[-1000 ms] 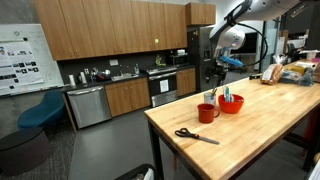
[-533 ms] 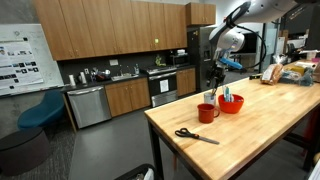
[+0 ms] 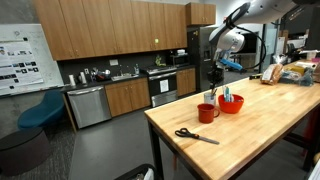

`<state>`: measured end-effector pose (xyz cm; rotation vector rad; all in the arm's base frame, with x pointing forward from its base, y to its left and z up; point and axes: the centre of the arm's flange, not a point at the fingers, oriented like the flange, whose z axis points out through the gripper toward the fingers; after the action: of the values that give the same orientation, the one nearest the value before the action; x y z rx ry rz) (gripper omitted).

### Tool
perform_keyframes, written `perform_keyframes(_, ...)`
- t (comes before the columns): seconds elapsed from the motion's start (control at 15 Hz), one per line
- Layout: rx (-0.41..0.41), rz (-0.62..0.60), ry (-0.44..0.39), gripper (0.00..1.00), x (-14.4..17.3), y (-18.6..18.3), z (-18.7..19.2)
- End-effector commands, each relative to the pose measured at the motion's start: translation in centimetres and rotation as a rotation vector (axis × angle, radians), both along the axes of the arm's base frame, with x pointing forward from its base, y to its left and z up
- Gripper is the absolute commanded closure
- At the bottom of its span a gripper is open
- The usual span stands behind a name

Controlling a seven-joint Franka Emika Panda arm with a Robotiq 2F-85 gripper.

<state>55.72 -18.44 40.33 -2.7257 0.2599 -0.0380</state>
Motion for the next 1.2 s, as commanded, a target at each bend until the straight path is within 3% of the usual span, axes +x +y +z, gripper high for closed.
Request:
perform_keyframes(0.0,0.012,0.012,0.0,0.71,-0.4,-0.2,0.4)
perform_keyframes(0.07,0.007,0.013,0.009,0.71,-0.6,-0.2,0.4)
perform_keyframes(0.27,0.01,0.016,0.037,0.56,-0.7,-0.2,0.1)
perform_keyframes(0.8,0.014,0.041,0.015,0.0,-0.3,-0.4,-0.9)
perform_keyframes(1.13,0.006,0.071,-0.027,0.0,-0.1,-0.5,-1.4)
